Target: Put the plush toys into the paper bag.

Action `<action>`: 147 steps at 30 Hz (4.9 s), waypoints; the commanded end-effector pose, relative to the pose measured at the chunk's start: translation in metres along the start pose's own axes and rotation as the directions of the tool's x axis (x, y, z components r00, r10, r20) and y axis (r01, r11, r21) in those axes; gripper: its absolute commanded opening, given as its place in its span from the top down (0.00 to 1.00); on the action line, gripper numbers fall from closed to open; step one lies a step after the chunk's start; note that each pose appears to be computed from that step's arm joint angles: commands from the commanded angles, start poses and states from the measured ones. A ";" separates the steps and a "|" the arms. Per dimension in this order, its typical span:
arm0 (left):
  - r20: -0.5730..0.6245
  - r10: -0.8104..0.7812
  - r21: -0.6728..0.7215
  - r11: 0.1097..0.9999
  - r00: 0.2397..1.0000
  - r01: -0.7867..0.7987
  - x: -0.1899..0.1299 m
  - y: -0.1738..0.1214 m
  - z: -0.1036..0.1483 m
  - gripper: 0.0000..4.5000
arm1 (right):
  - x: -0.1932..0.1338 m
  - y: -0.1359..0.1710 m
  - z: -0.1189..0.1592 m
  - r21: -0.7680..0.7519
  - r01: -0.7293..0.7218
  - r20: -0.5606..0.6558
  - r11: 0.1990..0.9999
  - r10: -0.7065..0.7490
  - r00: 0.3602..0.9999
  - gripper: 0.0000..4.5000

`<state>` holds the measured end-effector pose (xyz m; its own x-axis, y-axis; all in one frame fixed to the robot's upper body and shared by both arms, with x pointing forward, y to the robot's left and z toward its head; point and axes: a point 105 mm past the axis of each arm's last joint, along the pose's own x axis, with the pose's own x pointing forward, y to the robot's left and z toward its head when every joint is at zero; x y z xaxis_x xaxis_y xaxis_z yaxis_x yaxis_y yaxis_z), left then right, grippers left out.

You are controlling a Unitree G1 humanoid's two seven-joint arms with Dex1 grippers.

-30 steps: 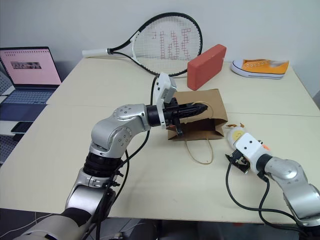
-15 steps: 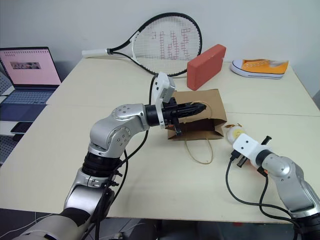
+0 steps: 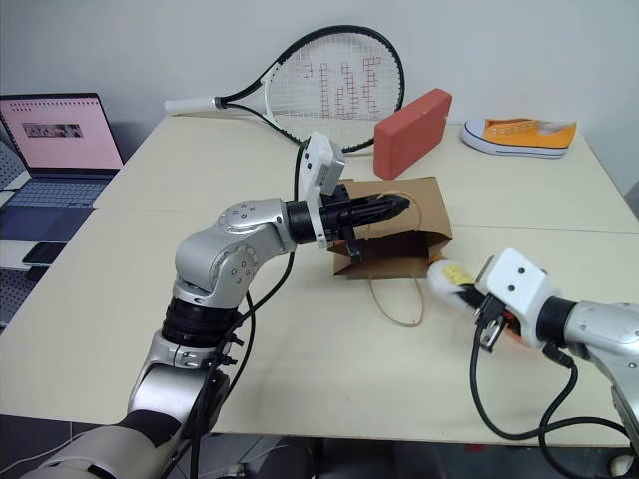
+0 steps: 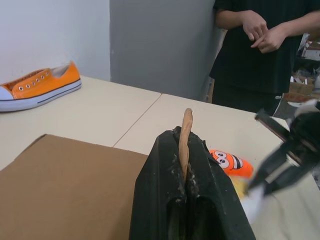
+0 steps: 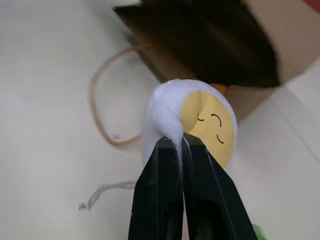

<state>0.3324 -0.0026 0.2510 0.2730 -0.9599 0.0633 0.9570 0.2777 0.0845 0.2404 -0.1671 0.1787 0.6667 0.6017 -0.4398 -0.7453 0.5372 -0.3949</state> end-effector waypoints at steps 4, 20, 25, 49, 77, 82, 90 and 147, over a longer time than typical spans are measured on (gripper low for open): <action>0.044 -0.045 0.019 0.999 0.998 0.044 0.002 -0.007 0.015 1.00 | 0.029 -0.002 0.017 0.035 0.059 0.101 0.998 -0.062 0.993 0.99; 0.023 -0.094 0.042 0.995 0.995 0.093 -0.007 -0.017 0.016 1.00 | 0.104 -0.045 0.023 0.158 0.306 0.147 0.939 -0.329 0.933 0.99; 0.022 -0.089 0.042 0.995 0.996 0.088 -0.007 -0.016 0.016 1.00 | 0.115 -0.056 0.015 0.112 0.406 0.139 0.907 -0.419 0.897 0.99; 0.021 -0.024 -0.011 1.000 0.999 0.024 0.003 -0.008 0.008 1.00 | 0.094 -0.039 0.024 0.009 0.330 0.187 0.944 -0.326 0.927 0.08; 0.019 -0.046 -0.016 0.999 0.999 0.046 0.006 -0.011 0.000 1.00 | -0.055 -0.034 -0.120 0.312 0.488 -0.268 0.815 -0.417 0.869 0.08; 0.019 -0.040 -0.010 0.999 0.999 0.041 0.004 -0.011 0.001 1.00 | -0.044 -0.039 -0.129 0.329 0.493 -0.275 0.805 -0.418 0.866 0.29; 0.018 -0.025 -0.009 1.000 1.000 0.025 0.001 -0.009 0.000 1.00 | -0.040 -0.040 -0.126 0.325 0.473 -0.268 0.819 -0.399 0.877 0.90; 0.033 -0.053 -0.062 0.997 0.998 0.055 0.000 -0.016 0.013 1.00 | 0.128 -0.013 0.045 0.335 0.257 0.233 0.907 -0.344 0.910 0.01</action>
<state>0.3198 -0.0045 0.2544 0.2313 -0.9709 0.0624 0.9728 0.2314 -0.0070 0.3426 -0.0741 0.1448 0.8710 0.4716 -0.1374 -0.4900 0.8536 -0.1766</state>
